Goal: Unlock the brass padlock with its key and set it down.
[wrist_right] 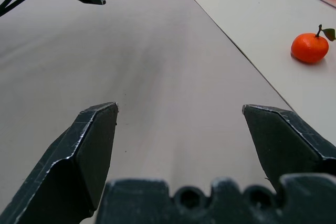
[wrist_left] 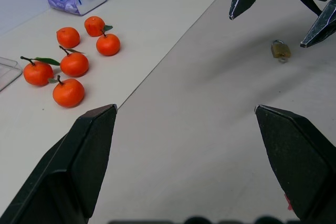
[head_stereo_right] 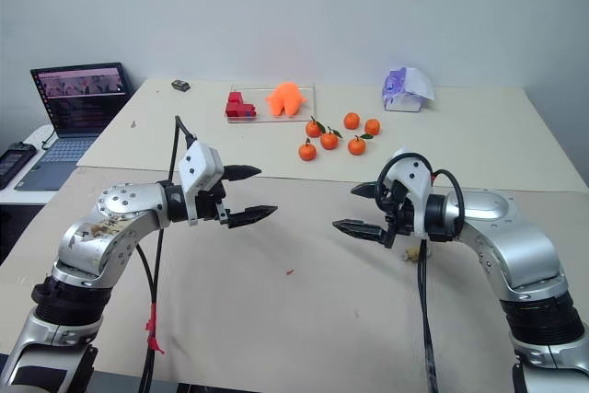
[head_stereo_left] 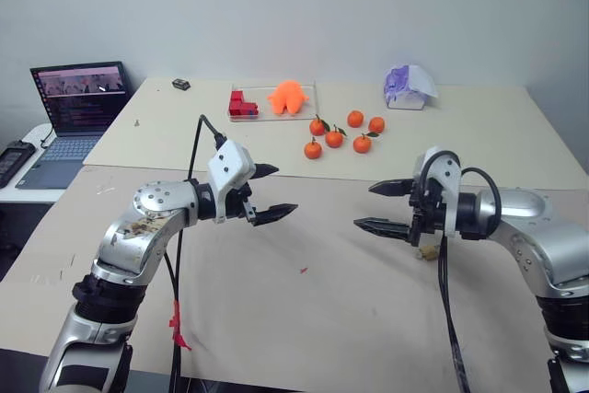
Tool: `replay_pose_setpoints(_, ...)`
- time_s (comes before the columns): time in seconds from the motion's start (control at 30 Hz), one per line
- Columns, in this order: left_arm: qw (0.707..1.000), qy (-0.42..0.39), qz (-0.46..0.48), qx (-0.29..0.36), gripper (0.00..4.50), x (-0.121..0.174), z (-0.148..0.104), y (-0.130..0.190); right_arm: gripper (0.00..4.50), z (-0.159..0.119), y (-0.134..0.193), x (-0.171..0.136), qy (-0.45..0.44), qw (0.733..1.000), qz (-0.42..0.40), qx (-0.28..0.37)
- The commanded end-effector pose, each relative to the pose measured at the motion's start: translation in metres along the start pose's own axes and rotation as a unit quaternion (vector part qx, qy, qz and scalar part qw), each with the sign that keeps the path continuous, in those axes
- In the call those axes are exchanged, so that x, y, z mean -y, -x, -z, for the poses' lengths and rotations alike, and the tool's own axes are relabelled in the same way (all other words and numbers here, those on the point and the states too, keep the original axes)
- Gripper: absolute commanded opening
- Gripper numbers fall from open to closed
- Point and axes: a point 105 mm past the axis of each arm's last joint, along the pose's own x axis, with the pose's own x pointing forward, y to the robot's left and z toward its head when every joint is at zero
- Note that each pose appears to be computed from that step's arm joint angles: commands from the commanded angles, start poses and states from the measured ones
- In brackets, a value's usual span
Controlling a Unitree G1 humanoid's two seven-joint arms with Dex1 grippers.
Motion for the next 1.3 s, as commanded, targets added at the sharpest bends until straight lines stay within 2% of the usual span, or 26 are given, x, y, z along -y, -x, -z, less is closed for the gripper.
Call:
replay_pose_setpoints(0.03, 1.0, -0.02, 0.004, 0.009, 4.49, -0.004, -0.009, -0.003, 4.5, -0.008, 0.008, -0.003, 0.028, 1.0, 0.009, 0.0)
replay_pose_setpoints(0.13, 1.0, -0.013, 0.024, -0.01, 4.49, -0.003, -0.006, -0.013, 4.5, -0.003, 0.015, -0.008, 0.042, 0.999, 0.013, -0.02)
replay_pose_setpoints(0.27, 0.998, -0.021, 0.053, -0.012, 4.49, 0.003, -0.007, -0.024, 4.5, 0.039, 0.029, -0.001, 0.076, 0.993, 0.019, -0.088)
replay_pose_setpoints(0.37, 0.997, -0.026, 0.065, -0.015, 4.49, 0.006, -0.006, -0.028, 4.5, 0.062, 0.045, 0.015, 0.072, 0.991, 0.039, -0.108)
replay_pose_setpoints(0.77, 0.997, -0.03, 0.056, -0.035, 4.49, 0.001, 0.002, -0.025, 4.5, 0.098, 0.061, 0.023, 0.039, 0.992, 0.021, -0.117)
replay_pose_setpoints(1.03, 0.997, -0.031, 0.055, -0.042, 4.49, 0.002, 0.002, -0.023, 4.5, 0.114, 0.074, 0.036, 0.019, 0.991, 0.037, -0.13)
replay_pose_setpoints(1.3, 0.997, -0.033, 0.054, -0.047, 4.49, 0.001, 0.002, -0.022, 4.5, 0.126, 0.086, 0.034, 0.005, 0.988, 0.034, -0.15)
